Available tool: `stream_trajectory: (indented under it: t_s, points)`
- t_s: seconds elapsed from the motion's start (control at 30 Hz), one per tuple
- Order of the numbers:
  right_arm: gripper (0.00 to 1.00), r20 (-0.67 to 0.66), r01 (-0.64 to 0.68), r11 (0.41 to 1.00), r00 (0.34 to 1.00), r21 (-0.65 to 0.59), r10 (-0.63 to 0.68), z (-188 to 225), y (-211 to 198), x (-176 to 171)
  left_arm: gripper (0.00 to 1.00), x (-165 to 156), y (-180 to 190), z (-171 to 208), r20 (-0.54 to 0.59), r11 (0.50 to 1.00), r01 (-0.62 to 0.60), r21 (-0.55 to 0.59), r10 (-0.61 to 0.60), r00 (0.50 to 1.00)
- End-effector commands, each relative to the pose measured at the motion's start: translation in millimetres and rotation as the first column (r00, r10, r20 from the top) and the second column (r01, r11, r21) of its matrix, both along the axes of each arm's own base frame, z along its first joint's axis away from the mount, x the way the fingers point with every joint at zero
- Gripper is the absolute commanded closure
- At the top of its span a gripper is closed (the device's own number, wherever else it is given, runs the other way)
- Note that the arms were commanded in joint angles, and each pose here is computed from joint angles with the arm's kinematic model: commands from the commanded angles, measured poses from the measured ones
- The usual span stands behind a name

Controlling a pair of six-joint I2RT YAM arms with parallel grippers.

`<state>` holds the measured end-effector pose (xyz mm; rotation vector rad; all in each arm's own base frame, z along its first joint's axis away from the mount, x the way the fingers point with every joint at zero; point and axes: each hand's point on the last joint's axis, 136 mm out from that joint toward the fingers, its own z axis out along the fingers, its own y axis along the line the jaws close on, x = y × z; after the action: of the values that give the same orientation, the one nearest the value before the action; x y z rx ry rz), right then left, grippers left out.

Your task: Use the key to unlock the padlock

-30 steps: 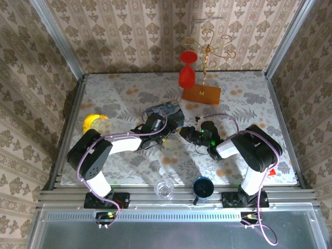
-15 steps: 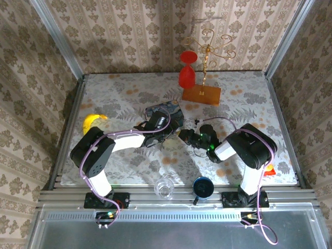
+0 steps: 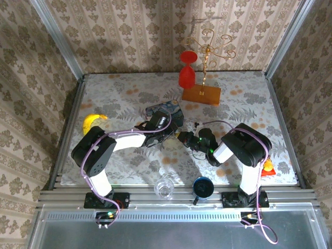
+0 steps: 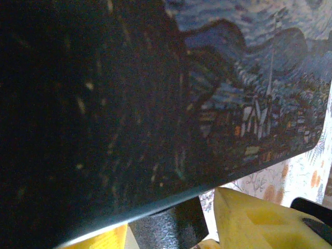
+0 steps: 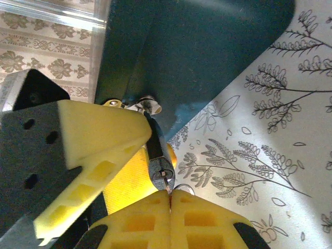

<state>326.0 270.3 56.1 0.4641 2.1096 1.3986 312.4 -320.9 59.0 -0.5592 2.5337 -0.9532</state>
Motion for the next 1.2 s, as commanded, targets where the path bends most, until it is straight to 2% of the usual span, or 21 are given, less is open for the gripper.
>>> stream_trajectory:
  t_s: [0.0,0.13,0.3,0.43,0.57,0.8,0.9,0.97,1.07,1.17]
  points:
    - [1.0,-0.001,0.03,0.999,1.0,0.019,-0.03,-2,-1,1,0.57,3,-7,4,0.025,1.0,0.024,0.01,-0.024,0.999]
    - [1.0,-0.012,0.037,0.998,0.999,0.044,-0.036,-2,0,2,0.62,1,-5,4,0.029,1.0,0.027,0.015,-0.027,0.999]
    - [1.0,-0.015,0.035,0.998,0.999,0.047,-0.034,-2,2,2,0.62,2,-5,3,0.033,0.999,0.029,0.022,-0.03,0.999]
    - [1.0,-0.014,0.033,0.998,0.999,0.049,-0.033,-1,3,2,0.71,1,-7,2,0.025,0.999,0.037,0.017,-0.037,0.999]
    - [1.0,-0.013,0.037,0.998,0.999,0.049,-0.037,-1,3,3,0.85,-1,-9,2,0.013,0.999,0.049,0.01,-0.049,0.999]
    - [1.0,-0.009,0.054,0.997,0.999,0.046,-0.053,0,0,5,1.0,-7,-8,2,-0.009,0.998,0.064,-0.003,-0.064,0.998]
    - [1.0,-0.002,0.05,0.998,0.999,0.035,-0.05,1,1,6,1.0,-8,-7,0,-0.017,0.998,0.063,-0.002,-0.063,0.998]
    - [0.96,-0.007,0.048,0.999,0.999,0.01,-0.048,-3,0,5,1.0,-8,-6,1,-0.018,0.998,0.059,-0.004,-0.059,0.998]
    - [0.82,-0.013,0.049,0.998,0.999,-0.038,-0.049,-7,-4,1,1.0,-6,-4,2,-0.015,0.999,0.052,-0.003,-0.052,0.999]
    - [0.74,-0.006,0.048,0.994,0.999,-0.098,-0.049,-7,-11,-4,1.0,-6,-2,2,-0.015,0.999,0.045,0.006,-0.045,0.999]
